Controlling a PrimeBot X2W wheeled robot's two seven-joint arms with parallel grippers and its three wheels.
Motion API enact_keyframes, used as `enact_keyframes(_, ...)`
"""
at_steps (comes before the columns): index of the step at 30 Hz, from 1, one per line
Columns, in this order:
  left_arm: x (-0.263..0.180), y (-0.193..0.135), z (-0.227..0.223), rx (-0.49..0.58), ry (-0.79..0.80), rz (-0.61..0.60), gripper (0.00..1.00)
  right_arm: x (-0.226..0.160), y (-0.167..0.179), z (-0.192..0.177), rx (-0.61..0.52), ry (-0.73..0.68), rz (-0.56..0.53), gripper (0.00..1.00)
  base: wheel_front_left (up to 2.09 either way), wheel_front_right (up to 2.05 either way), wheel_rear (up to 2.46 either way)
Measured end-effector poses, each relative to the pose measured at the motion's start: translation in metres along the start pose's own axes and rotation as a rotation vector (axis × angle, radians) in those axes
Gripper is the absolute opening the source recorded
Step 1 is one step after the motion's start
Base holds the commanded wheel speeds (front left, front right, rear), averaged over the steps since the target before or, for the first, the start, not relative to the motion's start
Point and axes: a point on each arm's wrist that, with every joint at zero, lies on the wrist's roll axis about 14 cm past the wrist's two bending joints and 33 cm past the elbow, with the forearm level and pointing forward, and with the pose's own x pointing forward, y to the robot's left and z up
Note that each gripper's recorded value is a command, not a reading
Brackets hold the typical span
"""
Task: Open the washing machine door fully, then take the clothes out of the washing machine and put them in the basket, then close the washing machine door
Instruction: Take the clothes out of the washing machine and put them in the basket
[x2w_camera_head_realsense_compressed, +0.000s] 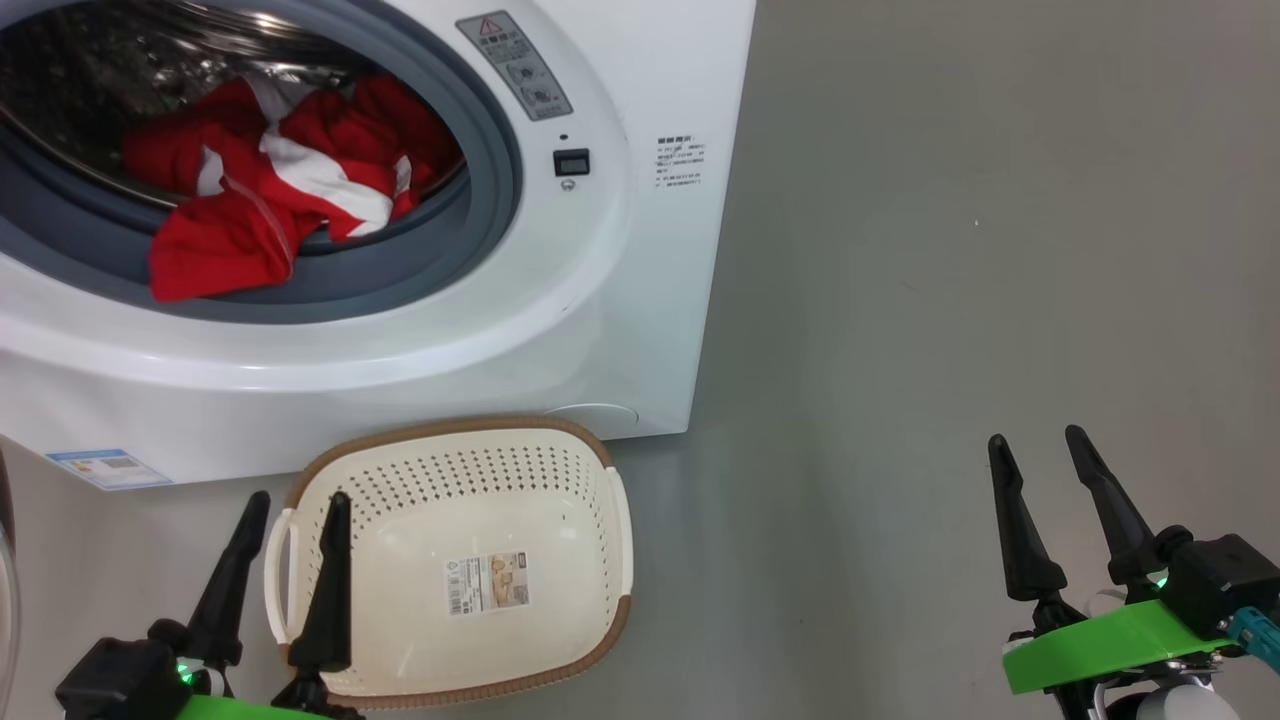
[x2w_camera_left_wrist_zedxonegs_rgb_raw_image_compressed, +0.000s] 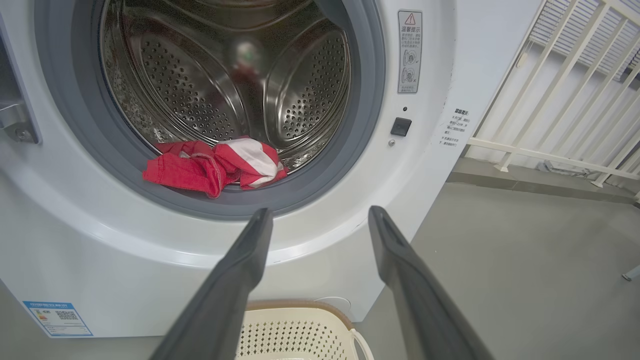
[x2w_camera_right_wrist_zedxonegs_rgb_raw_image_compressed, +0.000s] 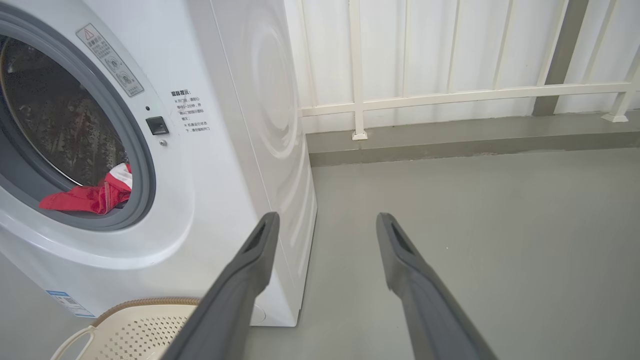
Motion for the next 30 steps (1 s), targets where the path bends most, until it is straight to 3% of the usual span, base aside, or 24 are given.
enact_keyframes(14, 0.007, -0.004, -0.023, -0.004, 0.068, -0.015, 1.0, 0.004, 0.004, -0.008, 0.009, 0.021, 0.01, 1.0, 0.0, 0.0, 0.0)
enact_keyframes(24, 0.083, -0.005, -0.02, 0.091, 0.044, -0.05, 1.0, 0.018, 0.013, -0.021, 0.024, 0.052, 0.032, 1.0, 0.0, 0.0, 0.0)
enact_keyframes(30, 0.136, -0.011, -0.019, 0.096, 0.034, -0.065, 1.0, 0.026, 0.01, -0.026, 0.026, 0.064, 0.025, 1.0, 0.0, 0.0, 0.0)
